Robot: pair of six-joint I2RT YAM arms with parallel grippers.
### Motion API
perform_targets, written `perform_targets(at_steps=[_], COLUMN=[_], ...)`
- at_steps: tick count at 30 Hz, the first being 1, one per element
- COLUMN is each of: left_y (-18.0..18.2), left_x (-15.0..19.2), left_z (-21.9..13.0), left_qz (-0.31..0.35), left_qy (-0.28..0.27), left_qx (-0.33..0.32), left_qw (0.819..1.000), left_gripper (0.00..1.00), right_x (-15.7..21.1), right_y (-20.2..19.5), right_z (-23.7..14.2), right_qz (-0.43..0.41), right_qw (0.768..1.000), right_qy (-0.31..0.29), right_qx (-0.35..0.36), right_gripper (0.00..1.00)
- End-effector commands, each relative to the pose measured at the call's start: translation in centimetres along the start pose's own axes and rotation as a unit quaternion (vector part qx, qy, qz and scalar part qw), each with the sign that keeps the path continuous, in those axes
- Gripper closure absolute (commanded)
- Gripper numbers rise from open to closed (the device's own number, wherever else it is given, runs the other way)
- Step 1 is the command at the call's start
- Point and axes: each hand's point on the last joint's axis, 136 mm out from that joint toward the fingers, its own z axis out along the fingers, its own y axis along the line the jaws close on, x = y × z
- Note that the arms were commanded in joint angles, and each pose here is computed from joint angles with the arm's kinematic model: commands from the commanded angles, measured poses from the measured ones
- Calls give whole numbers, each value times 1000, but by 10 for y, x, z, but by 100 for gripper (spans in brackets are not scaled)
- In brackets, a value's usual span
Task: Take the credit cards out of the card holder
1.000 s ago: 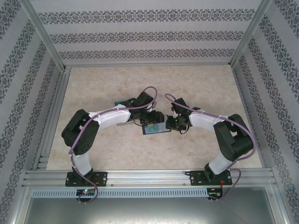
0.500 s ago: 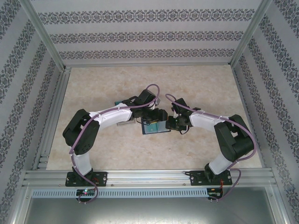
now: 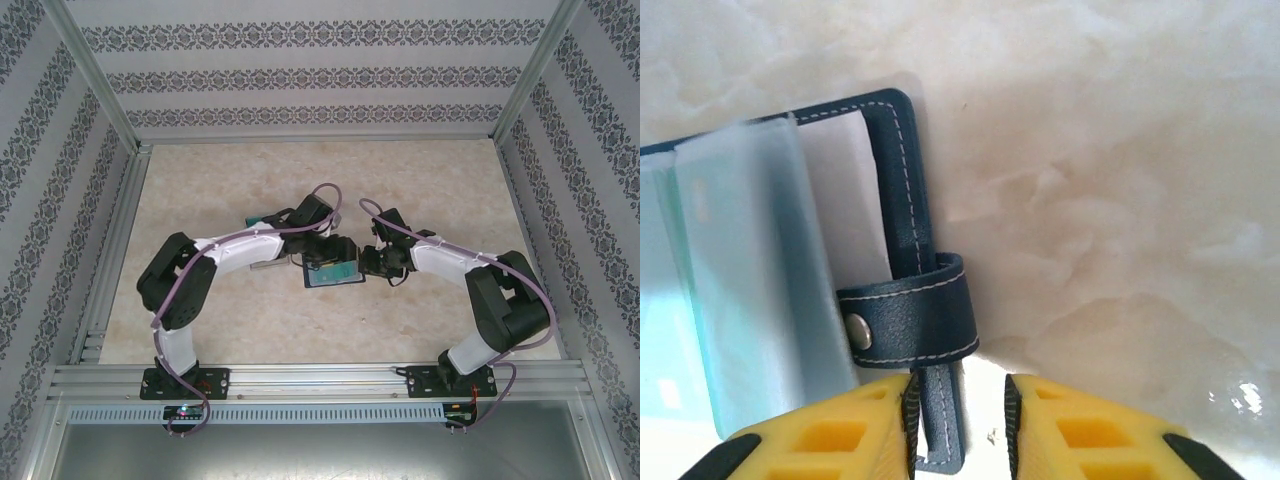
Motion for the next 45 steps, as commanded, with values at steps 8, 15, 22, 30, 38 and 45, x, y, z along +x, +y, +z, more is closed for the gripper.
perform_targets(at_steps=[8,15,22,30,38,45], left_y=[45,43,41,44,46,47], left_x=[13,7,1,-5,-4,-4], left_z=[-28,-19,-8,2,10,19], left_qz=[-56,-67,-87,-112,-120,-128], left_qy=[-34,-33,-29,-30,-22,-13], left_qx=[-55,-43,-19,1,9,18], left_qw=[996,996,996,993,992,992], left_gripper=[50,52,57,60,62,66], right_x=[-17,-10,-4,2,5,6], right_y=[17,29,31,29,30,32], right_z=[-17,-10,1,14,20,20], right_qz=[-13,-26,-33,-35,-37,-37], right_qw=[1000,999,999,999,999,999], right_qy=[-20,-5,12,28,35,34], right_qx=[-14,-21,-18,-17,-16,-18], right_gripper=[72,78,81,86,87,87])
